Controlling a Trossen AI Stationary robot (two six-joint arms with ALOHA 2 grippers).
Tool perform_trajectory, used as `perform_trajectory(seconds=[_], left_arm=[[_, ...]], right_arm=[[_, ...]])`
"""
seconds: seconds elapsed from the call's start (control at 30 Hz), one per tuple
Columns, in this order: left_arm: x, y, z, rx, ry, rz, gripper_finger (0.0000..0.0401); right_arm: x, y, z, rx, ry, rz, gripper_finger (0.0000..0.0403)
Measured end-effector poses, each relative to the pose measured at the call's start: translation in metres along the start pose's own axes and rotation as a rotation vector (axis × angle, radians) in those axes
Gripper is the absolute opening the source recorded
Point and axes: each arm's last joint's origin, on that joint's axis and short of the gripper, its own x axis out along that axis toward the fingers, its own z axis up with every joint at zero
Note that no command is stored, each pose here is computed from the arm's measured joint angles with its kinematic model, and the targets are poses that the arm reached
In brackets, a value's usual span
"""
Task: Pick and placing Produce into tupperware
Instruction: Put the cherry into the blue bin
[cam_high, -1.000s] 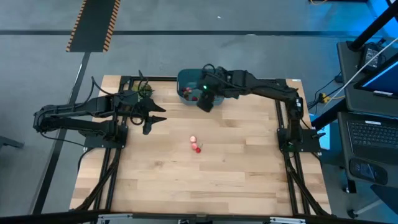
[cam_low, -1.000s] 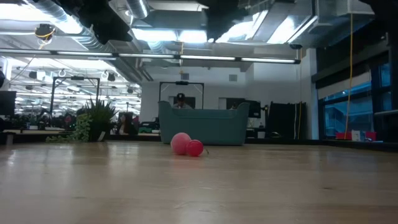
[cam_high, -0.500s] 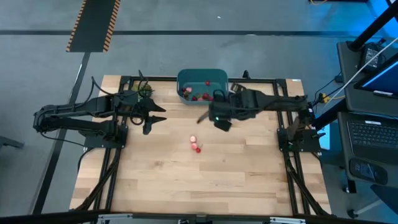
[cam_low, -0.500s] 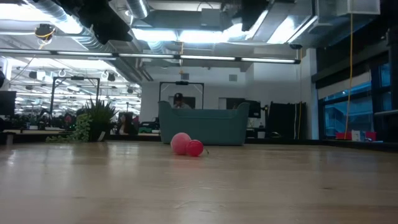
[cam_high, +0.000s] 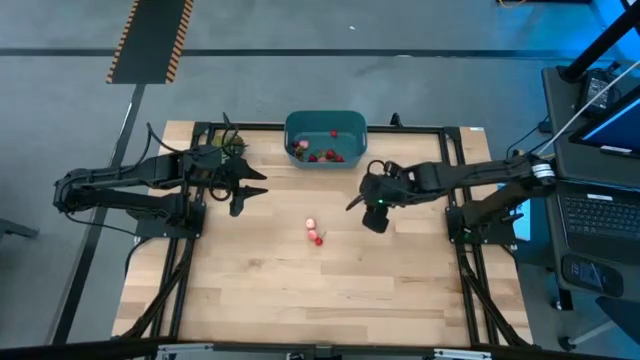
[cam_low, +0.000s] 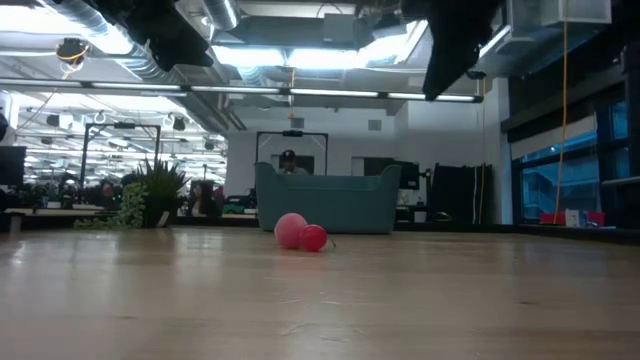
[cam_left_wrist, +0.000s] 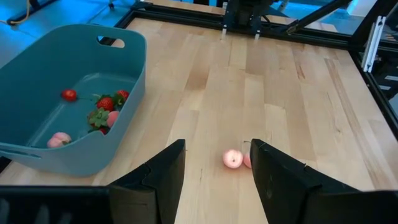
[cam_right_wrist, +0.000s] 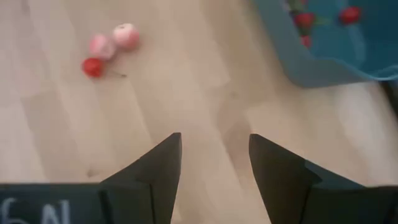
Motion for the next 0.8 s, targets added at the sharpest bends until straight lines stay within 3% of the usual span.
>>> perform_trajectory(seconds=[0.23, 0.5, 0.8], left_arm=[[0.000, 0.000, 0.000, 0.000, 0.002, 0.000, 0.0174], [0.000, 0.000, 0.000, 0.003, 0.003, 0.000, 0.0174], [0.000, 0.000, 0.000, 0.003, 0.003, 0.000, 0.0174]], right_arm=[[0.042, 0.009, -0.023, -0.008, -0.109, 0.172, 0.0191], [0.078, 0.014, -0.041, 0.096, -0.305, 0.254, 0.0191], [0.090, 0.013, -0.052, 0.154, -0.328, 0.275, 0.0191]])
